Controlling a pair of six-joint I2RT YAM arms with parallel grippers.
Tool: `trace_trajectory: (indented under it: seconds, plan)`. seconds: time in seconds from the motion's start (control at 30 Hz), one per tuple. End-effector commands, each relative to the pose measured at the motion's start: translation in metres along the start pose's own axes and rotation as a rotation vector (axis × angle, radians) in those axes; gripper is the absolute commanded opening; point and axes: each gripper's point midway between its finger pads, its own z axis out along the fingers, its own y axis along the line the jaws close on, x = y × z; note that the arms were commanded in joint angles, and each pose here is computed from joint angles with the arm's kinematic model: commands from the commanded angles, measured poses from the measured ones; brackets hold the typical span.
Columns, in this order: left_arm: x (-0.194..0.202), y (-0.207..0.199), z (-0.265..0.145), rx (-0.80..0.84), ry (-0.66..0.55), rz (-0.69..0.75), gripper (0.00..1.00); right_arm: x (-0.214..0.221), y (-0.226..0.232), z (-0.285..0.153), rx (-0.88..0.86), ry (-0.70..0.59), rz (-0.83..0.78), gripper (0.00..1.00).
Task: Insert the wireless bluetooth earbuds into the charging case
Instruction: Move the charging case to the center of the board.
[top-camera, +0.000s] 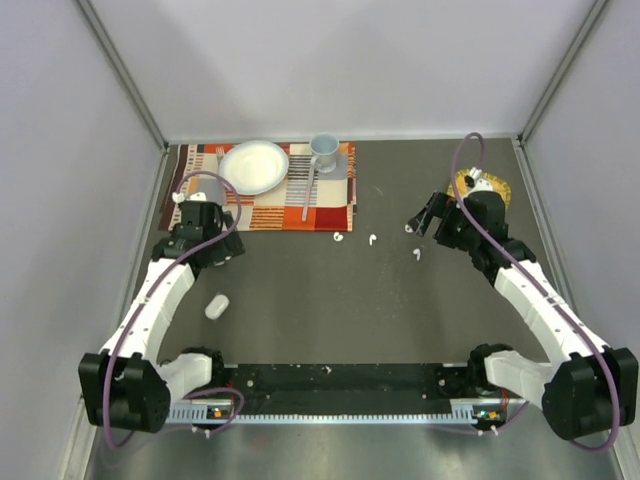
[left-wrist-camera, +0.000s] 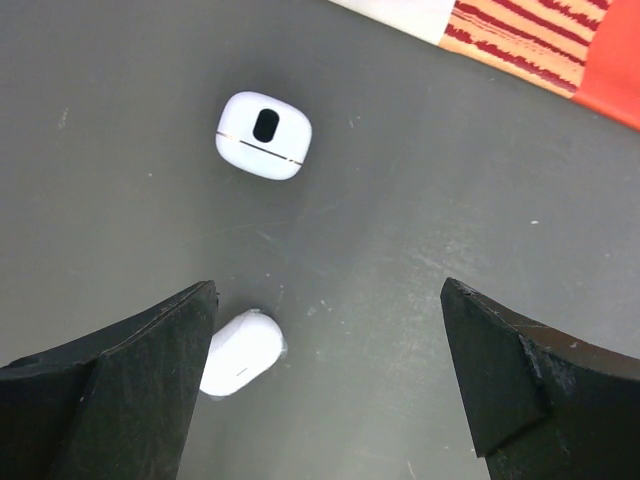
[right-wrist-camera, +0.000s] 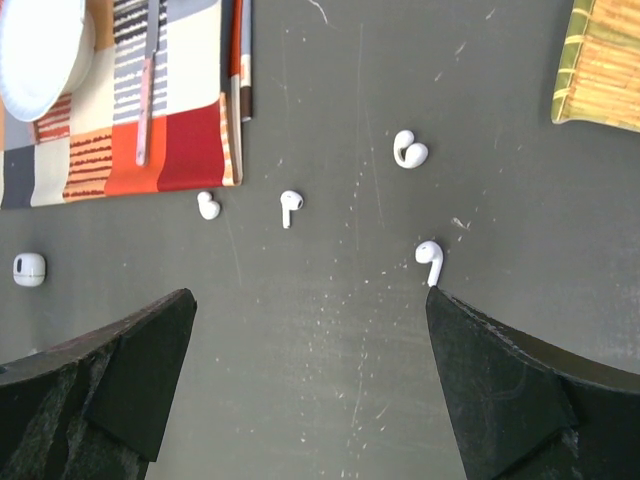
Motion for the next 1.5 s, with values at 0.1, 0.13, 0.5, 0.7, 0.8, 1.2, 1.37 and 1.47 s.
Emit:
trace_trajectory:
  seconds: [0.1, 0.13, 0.5, 0.7, 0.8, 1.2, 1.37, 1.47]
  plan:
    - [-0.01, 0.016, 0.002, -0.064, 0.006, 0.105, 0.99, -0.012, 0.018, 0.004, -0.046, 0.005, 0.006, 0.99]
    - [-0.01, 0.019, 0.002, -0.083, 0.009, 0.112, 0.99, -0.013, 0.019, 0.004, -0.051, 0.008, 0.007, 0.99]
    - [-0.008, 0.023, 0.018, -0.096, 0.029, 0.208, 0.99, -0.025, 0.034, 0.012, -0.087, 0.024, 0.026, 0.99]
    - [-0.016, 0.021, 0.031, -0.122, 0.085, 0.272, 0.99, -0.019, 0.036, 0.01, -0.106, 0.043, 0.037, 0.99]
    - [-0.018, 0.017, 0.038, -0.108, 0.097, 0.276, 0.99, -0.015, 0.032, 0.009, -0.091, 0.047, 0.042, 0.99]
    - [-0.018, 0.01, 0.065, -0.089, 0.145, 0.308, 0.98, -0.013, 0.029, 0.009, -0.076, 0.053, 0.041, 0.99]
    - [-0.017, 0.02, 0.074, -0.161, 0.189, 0.324, 0.97, -0.008, 0.025, 0.012, -0.064, 0.067, 0.044, 0.99]
    - [-0.01, 0.023, 0.08, -0.151, 0.228, 0.341, 0.97, -0.005, 0.023, 0.016, -0.054, 0.083, 0.051, 0.99]
